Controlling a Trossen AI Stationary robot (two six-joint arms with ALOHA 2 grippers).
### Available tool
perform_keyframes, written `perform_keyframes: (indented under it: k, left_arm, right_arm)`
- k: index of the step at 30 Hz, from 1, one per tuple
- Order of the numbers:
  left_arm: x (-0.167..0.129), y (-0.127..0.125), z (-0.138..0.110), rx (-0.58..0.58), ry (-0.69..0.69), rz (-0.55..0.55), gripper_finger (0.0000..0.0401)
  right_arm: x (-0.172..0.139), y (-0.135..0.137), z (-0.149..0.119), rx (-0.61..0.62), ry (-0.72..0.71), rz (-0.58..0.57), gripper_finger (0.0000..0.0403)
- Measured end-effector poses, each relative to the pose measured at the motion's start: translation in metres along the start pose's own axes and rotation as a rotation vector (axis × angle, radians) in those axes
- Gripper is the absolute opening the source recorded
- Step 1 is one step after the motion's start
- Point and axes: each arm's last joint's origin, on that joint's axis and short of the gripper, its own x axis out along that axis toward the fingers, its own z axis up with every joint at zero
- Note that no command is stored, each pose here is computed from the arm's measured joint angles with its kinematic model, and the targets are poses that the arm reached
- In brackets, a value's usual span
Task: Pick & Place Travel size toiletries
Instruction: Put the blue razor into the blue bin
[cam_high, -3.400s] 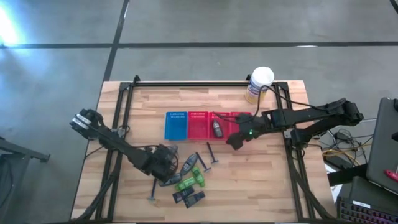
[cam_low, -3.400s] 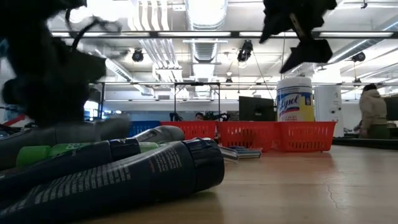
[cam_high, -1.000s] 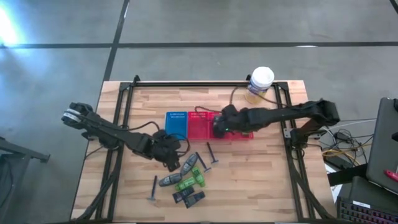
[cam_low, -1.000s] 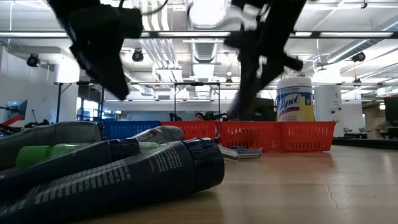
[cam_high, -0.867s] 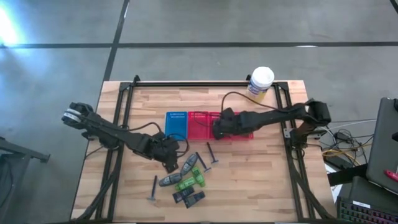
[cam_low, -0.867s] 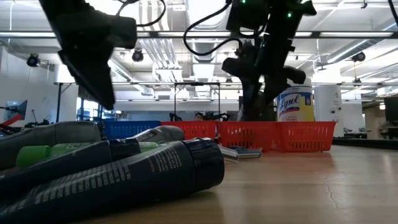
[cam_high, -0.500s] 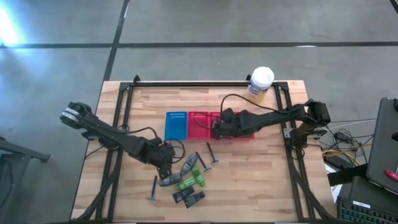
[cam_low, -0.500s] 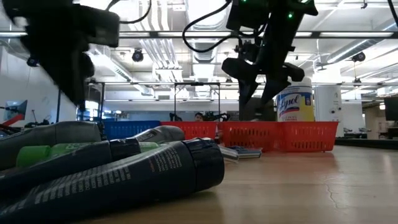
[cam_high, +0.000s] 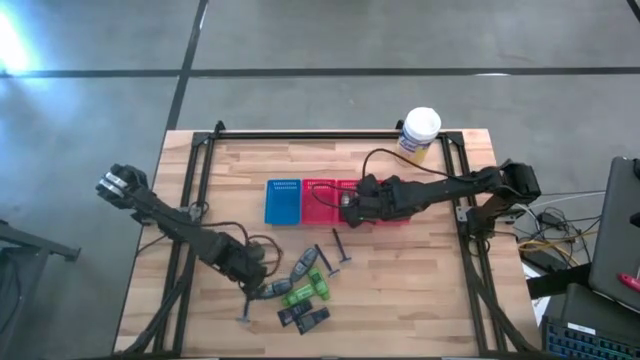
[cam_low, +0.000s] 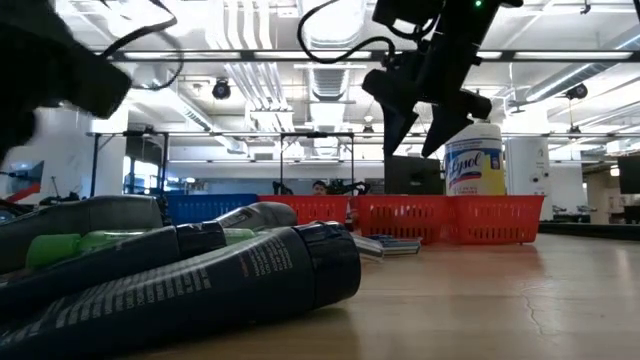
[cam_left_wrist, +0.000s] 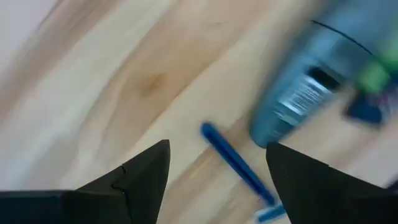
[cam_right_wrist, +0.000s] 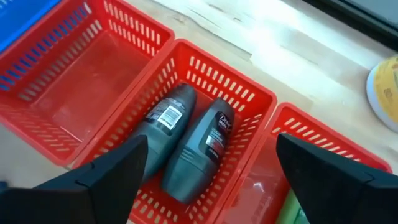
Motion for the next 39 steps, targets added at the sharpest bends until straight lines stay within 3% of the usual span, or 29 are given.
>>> perform_keyframes:
  k: [2, 5, 7, 19, 23, 32, 36, 39]
  left_arm:
    - [0.002, -0.001, -0.005, -0.156, 0.03, -0.018, 0.0271]
    - [0.005, -0.01, -0.013, -0.262, 0.013, -0.092, 0.0271]
    - [0.009, -0.014, -0.017, -0.288, 0.007, -0.105, 0.0271]
    - [0.053, -0.014, -0.026, -0.331, 0.061, 0.084, 0.0261]
    - [0.059, -0.017, -0.026, -0.326, 0.074, 0.124, 0.0213]
    - [0.061, -0.016, -0.023, -0.318, 0.075, 0.16, 0.0034]
    - [0.053, -0.014, -0.014, -0.321, 0.046, 0.122, 0.0021]
    - [0.04, -0.008, -0.003, -0.321, -0.063, 0.105, 0.0023]
  right_arm:
    - [0.0, 0.0, 0.0, 0.018, 0.002, 0.002, 0.0355]
    - [-0.001, 0.0, 0.0, 0.02, 0.0, 0.004, 0.0354]
    - [-0.001, 0.0, 0.0, 0.013, 0.0, 0.004, 0.0349]
    - [0.0, -0.001, 0.001, -0.006, 0.0, 0.002, 0.0317]
    - [0.0, -0.001, 0.0, -0.008, 0.002, -0.001, 0.0306]
    - [0.0, -0.001, 0.0, -0.022, 0.002, -0.001, 0.0276]
    - [0.0, -0.001, 0.0, -0.044, 0.003, 0.003, 0.026]
    - [-0.004, -0.002, 0.002, -0.035, -0.004, 0.017, 0.0247]
